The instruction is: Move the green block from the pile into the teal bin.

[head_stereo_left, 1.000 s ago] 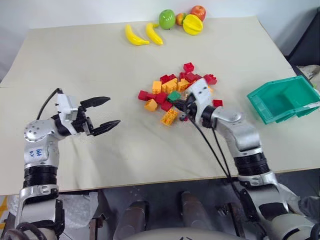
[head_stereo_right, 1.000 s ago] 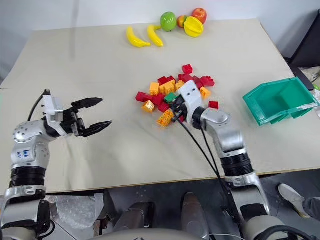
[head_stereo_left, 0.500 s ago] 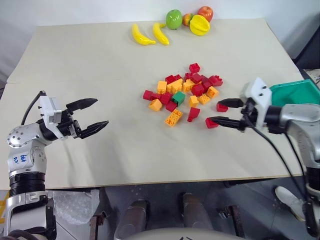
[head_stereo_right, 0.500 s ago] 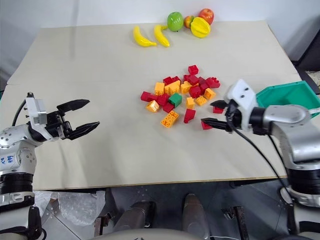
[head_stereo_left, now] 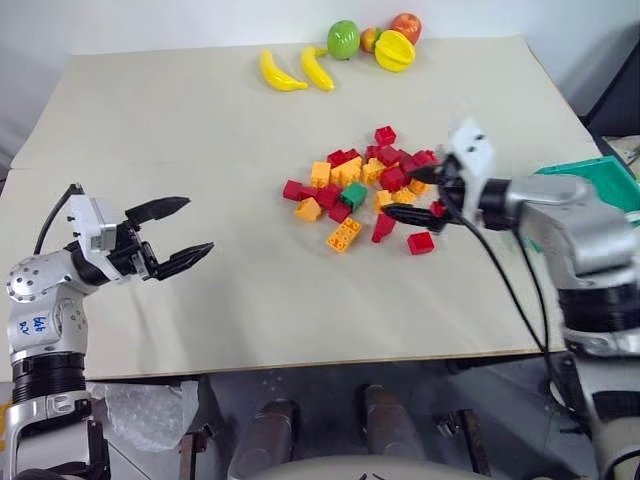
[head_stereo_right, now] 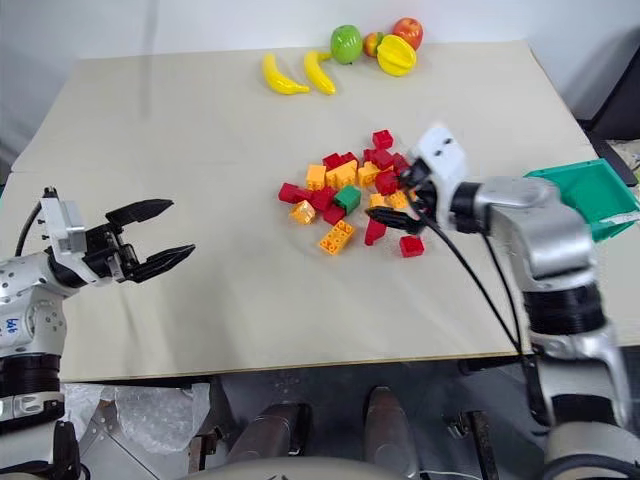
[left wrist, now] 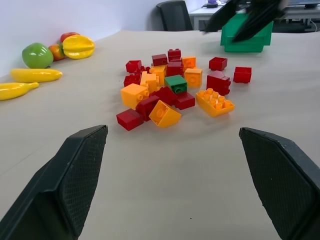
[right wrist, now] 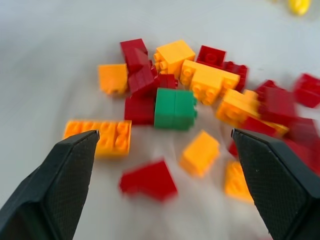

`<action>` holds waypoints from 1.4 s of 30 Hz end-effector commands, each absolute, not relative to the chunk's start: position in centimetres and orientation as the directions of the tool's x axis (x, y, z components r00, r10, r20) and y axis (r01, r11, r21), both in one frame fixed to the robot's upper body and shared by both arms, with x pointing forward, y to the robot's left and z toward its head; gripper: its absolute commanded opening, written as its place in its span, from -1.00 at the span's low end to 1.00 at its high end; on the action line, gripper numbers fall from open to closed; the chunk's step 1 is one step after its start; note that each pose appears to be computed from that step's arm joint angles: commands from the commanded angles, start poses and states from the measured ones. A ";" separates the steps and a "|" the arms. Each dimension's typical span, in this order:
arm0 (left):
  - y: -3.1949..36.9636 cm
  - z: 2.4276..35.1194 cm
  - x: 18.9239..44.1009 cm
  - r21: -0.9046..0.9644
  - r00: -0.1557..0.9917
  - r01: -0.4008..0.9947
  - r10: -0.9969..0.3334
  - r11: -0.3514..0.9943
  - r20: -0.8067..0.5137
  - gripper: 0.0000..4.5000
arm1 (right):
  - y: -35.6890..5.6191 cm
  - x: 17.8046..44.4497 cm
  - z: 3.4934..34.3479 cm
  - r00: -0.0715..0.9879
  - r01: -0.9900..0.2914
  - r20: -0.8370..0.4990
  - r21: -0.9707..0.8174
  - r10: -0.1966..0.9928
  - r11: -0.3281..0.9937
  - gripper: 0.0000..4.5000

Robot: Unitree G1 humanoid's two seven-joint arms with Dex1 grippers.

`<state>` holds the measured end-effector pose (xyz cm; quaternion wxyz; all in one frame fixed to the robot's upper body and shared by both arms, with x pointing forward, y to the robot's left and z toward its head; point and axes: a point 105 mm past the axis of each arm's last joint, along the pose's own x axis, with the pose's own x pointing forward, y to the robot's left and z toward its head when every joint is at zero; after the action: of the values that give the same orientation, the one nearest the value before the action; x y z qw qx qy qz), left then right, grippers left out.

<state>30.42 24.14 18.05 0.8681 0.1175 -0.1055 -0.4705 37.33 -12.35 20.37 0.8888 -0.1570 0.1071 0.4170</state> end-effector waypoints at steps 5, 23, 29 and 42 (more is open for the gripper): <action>23.6 19.2 30.4 0.346 0.515 0.783 -0.851 0.517 0.105 1.00 | -9.4 43.2 18.9 0.729 -0.674 -0.327 -0.186 0.602 0.715 0.98; 22.1 18.9 31.1 0.351 0.493 0.790 -0.861 0.502 0.123 1.00 | -8.3 43.7 18.6 0.735 -0.655 -0.339 -0.129 0.587 0.745 -0.06; 20.1 18.6 32.1 0.341 0.456 0.814 -0.881 0.470 0.124 1.00 | -10.0 41.6 23.5 0.759 -0.651 -0.172 -0.167 0.628 0.741 -0.06; 12.2 17.6 34.5 0.318 0.270 0.899 -0.953 0.301 0.137 1.00 | -27.0 34.0 26.9 0.895 -0.422 -0.373 -0.530 0.245 0.735 -0.06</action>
<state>34.34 12.40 16.96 0.7986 0.0735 -0.1388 -0.5810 35.02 -25.05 23.80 0.9187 -0.2851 0.1669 0.2165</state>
